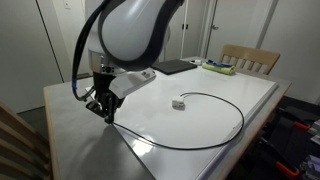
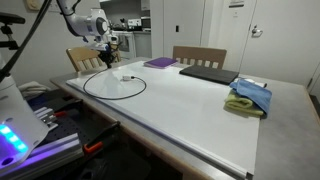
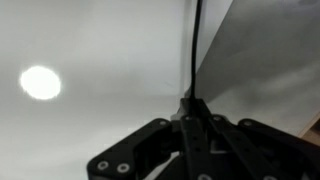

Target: Wind the black charging cable

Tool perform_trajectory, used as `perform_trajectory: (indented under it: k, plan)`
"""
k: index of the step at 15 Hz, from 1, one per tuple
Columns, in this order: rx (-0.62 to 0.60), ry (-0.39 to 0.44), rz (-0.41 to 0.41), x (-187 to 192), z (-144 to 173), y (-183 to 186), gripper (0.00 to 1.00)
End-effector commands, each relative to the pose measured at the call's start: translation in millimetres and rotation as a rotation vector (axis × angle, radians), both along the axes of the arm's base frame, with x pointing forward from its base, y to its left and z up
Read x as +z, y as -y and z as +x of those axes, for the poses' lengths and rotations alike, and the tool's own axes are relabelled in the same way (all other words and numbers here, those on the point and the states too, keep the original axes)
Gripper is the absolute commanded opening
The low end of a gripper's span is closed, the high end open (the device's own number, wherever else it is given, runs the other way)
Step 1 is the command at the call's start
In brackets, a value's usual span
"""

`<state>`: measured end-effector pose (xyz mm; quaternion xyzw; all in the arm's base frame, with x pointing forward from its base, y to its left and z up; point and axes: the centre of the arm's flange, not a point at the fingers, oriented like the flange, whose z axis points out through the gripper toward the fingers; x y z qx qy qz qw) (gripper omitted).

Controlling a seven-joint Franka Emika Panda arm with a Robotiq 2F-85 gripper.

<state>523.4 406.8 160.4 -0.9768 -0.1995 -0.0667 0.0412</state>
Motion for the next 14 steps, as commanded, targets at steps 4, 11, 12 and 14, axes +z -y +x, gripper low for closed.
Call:
perform_trajectory:
  k: [4, 11, 12, 14]
  plan:
    - [-0.036, 0.098, 0.066, 44, 18, 51, 0.02]
    - [0.028, 0.158, 0.035, 42, 35, 77, 0.09]
    - [0.032, 0.159, 0.034, 41, 34, 79, 0.09]
    - [0.035, 0.159, 0.034, 42, 33, 79, 0.09]
